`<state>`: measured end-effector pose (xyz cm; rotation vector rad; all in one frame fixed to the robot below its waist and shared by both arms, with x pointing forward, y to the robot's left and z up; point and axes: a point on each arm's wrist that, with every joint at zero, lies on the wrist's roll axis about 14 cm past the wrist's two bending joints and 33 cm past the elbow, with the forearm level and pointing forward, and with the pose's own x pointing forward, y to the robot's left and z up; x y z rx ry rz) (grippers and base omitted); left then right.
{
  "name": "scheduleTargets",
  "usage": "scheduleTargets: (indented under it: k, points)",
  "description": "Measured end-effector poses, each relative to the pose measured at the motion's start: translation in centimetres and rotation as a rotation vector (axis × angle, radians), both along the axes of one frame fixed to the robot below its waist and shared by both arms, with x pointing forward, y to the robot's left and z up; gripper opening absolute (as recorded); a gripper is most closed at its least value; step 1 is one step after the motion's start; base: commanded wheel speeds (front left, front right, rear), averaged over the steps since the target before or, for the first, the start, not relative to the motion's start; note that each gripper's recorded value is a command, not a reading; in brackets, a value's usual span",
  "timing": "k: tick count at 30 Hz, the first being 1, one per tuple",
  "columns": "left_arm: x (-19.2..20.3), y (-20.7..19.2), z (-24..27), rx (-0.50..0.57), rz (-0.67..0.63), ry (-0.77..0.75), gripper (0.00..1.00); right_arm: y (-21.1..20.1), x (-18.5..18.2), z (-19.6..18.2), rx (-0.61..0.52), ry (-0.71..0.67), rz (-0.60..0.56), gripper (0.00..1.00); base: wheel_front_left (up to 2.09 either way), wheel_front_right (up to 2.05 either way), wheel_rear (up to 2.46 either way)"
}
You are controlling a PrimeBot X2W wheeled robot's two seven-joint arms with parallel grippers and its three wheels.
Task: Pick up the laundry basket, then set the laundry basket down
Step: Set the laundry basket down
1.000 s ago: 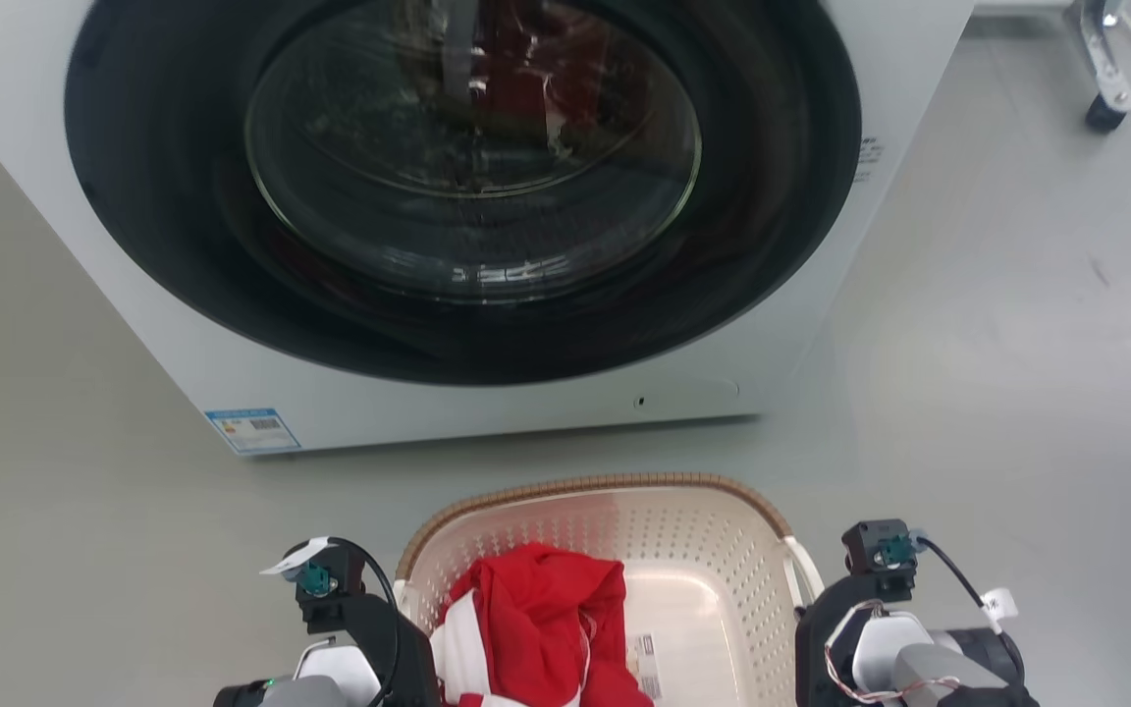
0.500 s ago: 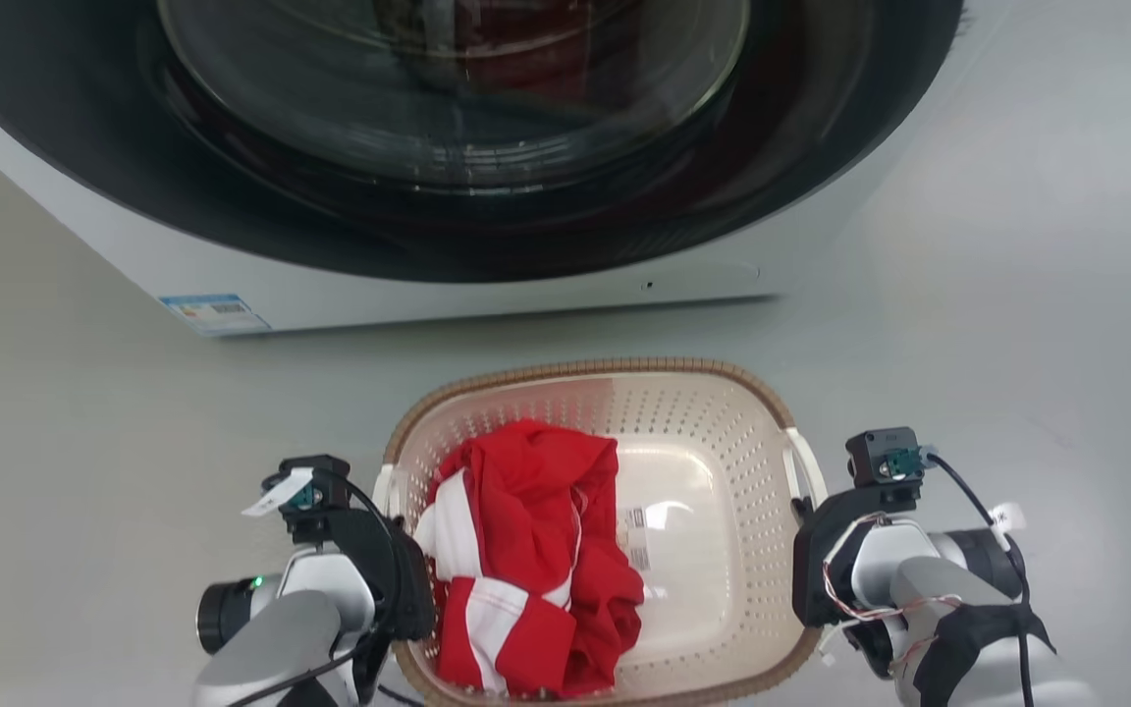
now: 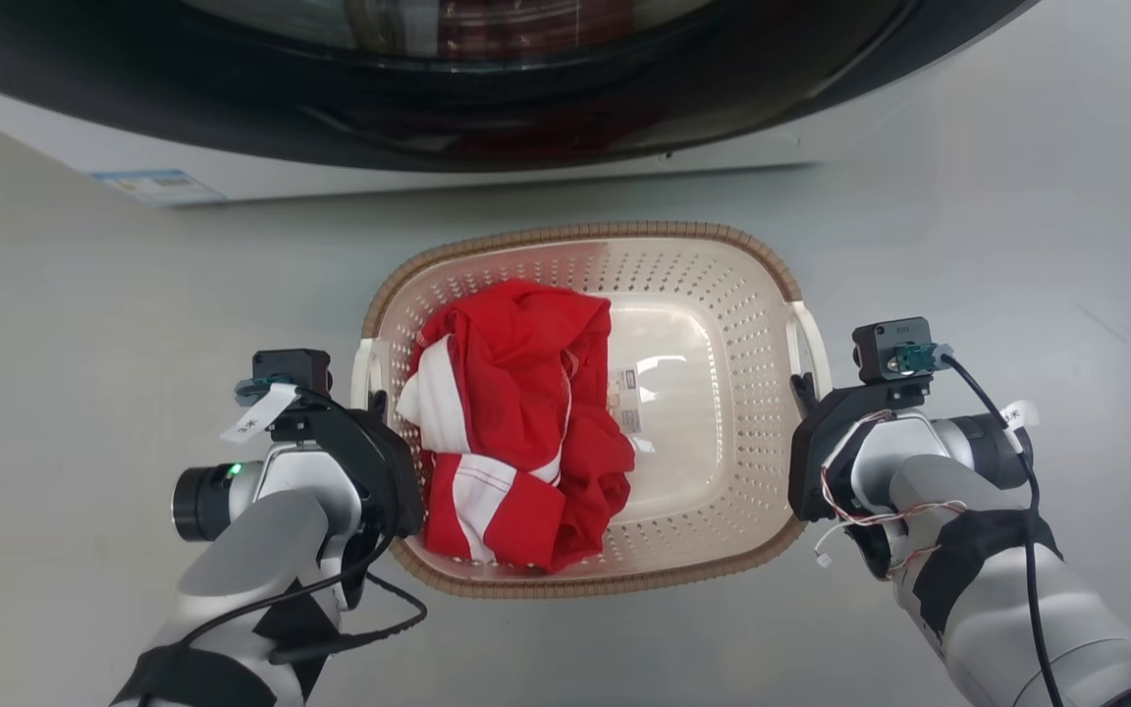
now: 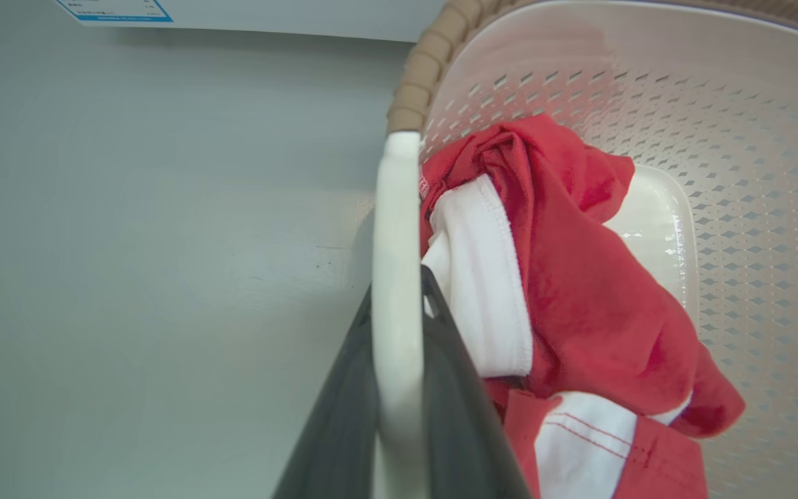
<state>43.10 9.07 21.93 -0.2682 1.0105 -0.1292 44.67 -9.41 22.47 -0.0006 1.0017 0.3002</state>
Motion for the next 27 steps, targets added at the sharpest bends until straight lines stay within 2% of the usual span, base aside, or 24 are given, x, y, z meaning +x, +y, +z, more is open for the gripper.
scheduleTargets:
  k: [10, 27]
  points:
    - [0.2, 0.2, -3.2, 0.011, 0.003, 0.026, 0.00, 0.0, -0.4, -3.7, 0.009, 0.047, 0.002, 0.00, 0.00, 0.00, 0.00]
    - [-0.2, 0.6, -6.1, 0.022, 0.008, 0.044, 0.00, 0.3, -0.6, -7.0, 0.020, 0.070, 0.011, 0.00, 0.00, 0.00, 0.00]
